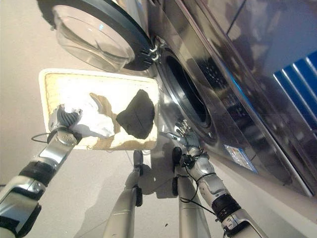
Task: Put the clothes into the washing machine.
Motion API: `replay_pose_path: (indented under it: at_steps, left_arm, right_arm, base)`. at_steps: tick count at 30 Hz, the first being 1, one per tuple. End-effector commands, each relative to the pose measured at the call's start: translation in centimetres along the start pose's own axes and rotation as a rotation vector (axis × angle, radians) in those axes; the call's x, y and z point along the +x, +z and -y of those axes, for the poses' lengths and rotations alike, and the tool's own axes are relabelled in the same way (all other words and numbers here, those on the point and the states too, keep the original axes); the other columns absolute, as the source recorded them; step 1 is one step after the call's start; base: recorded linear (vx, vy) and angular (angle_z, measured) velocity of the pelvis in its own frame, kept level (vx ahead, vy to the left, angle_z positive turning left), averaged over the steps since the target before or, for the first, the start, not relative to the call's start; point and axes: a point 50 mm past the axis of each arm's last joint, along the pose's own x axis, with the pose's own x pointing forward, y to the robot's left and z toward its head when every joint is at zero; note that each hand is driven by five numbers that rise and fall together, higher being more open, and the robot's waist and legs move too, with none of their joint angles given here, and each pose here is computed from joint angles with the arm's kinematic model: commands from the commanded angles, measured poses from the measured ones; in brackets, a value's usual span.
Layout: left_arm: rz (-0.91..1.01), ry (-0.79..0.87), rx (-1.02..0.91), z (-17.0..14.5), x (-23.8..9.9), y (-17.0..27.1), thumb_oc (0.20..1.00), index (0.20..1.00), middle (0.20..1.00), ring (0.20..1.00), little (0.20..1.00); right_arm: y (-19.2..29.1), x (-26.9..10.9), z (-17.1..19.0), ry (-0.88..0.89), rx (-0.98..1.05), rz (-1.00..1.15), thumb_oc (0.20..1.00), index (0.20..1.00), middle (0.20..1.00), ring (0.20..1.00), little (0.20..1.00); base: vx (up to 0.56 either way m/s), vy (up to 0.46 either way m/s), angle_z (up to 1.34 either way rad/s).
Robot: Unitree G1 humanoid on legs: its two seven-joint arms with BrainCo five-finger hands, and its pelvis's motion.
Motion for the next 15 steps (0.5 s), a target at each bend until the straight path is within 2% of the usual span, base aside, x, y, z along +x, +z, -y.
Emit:
replay_pose_path:
  at_steps: [1,3,7,12,14,15]
  left_arm:
    - [0.219,-0.122,-0.205,-0.3,-0.5,4.7,0.2,0.2,0.2,0.2,0.2]
    - [0.261,-0.199,-0.244,0.2,-1.1,5.3,0.2,0.2,0.2,0.2,0.2]
    - [0.408,-0.493,-0.361,2.0,-3.9,8.4,0.2,0.2,0.2,0.2,0.2]
    - [0.515,-0.725,-0.417,3.5,-6.3,10.5,0.2,0.2,0.2,0.2,0.2]
    - [0.519,-0.734,-0.417,3.6,-6.3,10.5,0.2,0.2,0.2,0.2,0.2]
    - [0.546,-0.801,-0.417,4.2,-7.1,11.1,0.2,0.2,0.2,0.2,0.2]
  right_arm:
    - [2.2,0.2,-1.9,0.139,-0.132,0.097,1.0,1.0,1.0,1.0,1.0]
    - [2.4,0.3,-2.2,0.173,-0.168,0.101,1.0,1.0,1.0,1.0,1.0]
    - [2.7,0.5,-3.1,0.27,-0.213,0.091,1.0,1.0,1.0,1.0,1.0]
    - [2.6,0.4,-4.5,0.361,-0.213,0.077,1.0,1.0,1.0,1.0,1.0]
    - [2.6,0.4,-4.6,0.364,-0.213,0.076,1.0,1.0,1.0,1.0,1.0]
    - [2.7,0.5,-4.9,0.388,-0.202,0.07,1.0,1.0,1.0,1.0,1.0]
  base:
    - [-0.03,-0.069,0.26]
    - [-0.01,-0.069,0.16]
    - [-0.01,-0.089,0.21]
    - [0.0,-0.052,0.13]
    - [0.0,-0.017,0.0]
    - [0.0,-0.036,0.0]
